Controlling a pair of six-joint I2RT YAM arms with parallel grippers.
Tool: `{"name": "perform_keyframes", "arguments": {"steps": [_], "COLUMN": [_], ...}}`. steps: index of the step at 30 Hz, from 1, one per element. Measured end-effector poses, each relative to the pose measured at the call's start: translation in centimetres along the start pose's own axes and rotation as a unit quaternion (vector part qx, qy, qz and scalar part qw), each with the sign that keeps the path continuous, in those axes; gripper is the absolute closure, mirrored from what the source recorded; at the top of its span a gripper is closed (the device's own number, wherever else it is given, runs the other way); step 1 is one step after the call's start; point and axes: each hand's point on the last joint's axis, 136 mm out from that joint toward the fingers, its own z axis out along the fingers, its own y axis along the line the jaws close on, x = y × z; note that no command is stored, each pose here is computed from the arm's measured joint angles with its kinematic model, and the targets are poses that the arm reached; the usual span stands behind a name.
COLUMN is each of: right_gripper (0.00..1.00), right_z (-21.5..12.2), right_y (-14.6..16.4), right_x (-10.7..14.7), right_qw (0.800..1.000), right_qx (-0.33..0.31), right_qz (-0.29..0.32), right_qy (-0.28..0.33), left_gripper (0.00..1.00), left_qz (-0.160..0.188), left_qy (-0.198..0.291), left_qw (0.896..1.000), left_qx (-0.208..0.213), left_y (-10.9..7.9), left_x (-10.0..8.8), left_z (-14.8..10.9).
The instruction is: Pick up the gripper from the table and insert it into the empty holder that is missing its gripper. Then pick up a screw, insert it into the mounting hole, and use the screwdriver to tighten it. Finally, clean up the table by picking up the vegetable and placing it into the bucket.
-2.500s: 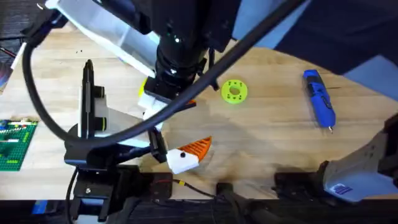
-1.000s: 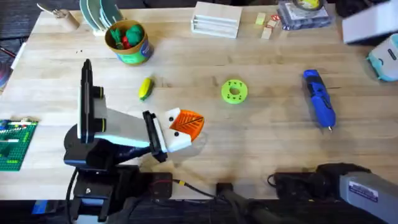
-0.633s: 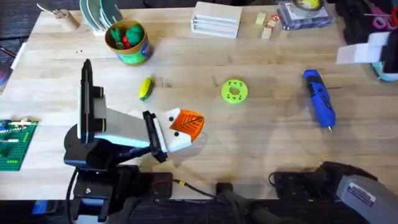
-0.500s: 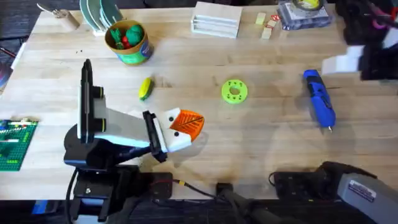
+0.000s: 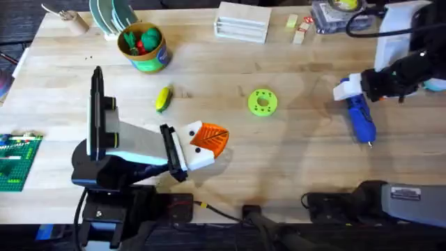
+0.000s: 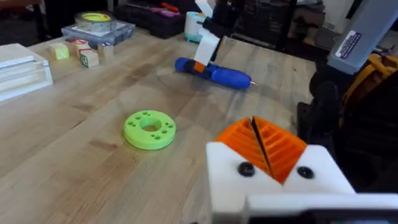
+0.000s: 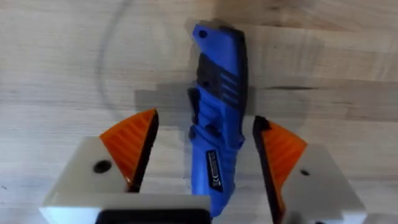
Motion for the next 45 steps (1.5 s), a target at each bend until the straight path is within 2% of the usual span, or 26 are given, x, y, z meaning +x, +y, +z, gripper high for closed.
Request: {"name": "perform_keyframes", "arguments": {"steps": [9, 15, 20, 36, 38, 41, 45], "right_gripper": [0.059, 0.169, 0.299, 0.309, 0.370, 0.566, 0.748], "right_z": [3.2, 3.9, 3.9, 4.1, 4.1, 4.1, 4.1], "right_y": [-0.2, -0.2, -0.5, -0.9, -0.8, -0.9, -1.0], "right_x": [-0.3, -0.1, -0.3, -1.4, -1.5, -1.6, -1.6], "right_qw": [1.000, 0.999, 0.999, 1.000, 1.000, 1.000, 1.000], "right_qx": [-0.008, -0.010, -0.004, 0.003, 0.002, 0.004, 0.005], "right_qz": [-0.013, -0.017, -0.017, -0.017, -0.018, -0.020, -0.020], "right_qy": [0.024, 0.034, 0.030, 0.008, 0.007, 0.005, 0.005], "left_gripper": [0.997, 0.997, 0.997, 0.997, 0.997, 0.997, 0.997], "left_qz": [0.000, 0.000, 0.000, 0.000, 0.000, 0.000, 0.000], "left_qy": [0.000, 0.000, 0.000, 0.000, 0.000, 0.000, 0.000], "left_qw": [1.000, 1.000, 1.000, 1.000, 1.000, 1.000, 1.000], "left_qx": [0.000, 0.000, 0.000, 0.000, 0.000, 0.000, 0.000], "left_y": [0.0, 0.0, 0.0, 0.0, 0.0, 0.0, 0.0], "left_x": [0.0, 0.0, 0.0, 0.0, 0.0, 0.0, 0.0], "left_z": [0.0, 0.0, 0.0, 0.0, 0.0, 0.0, 0.0]}}
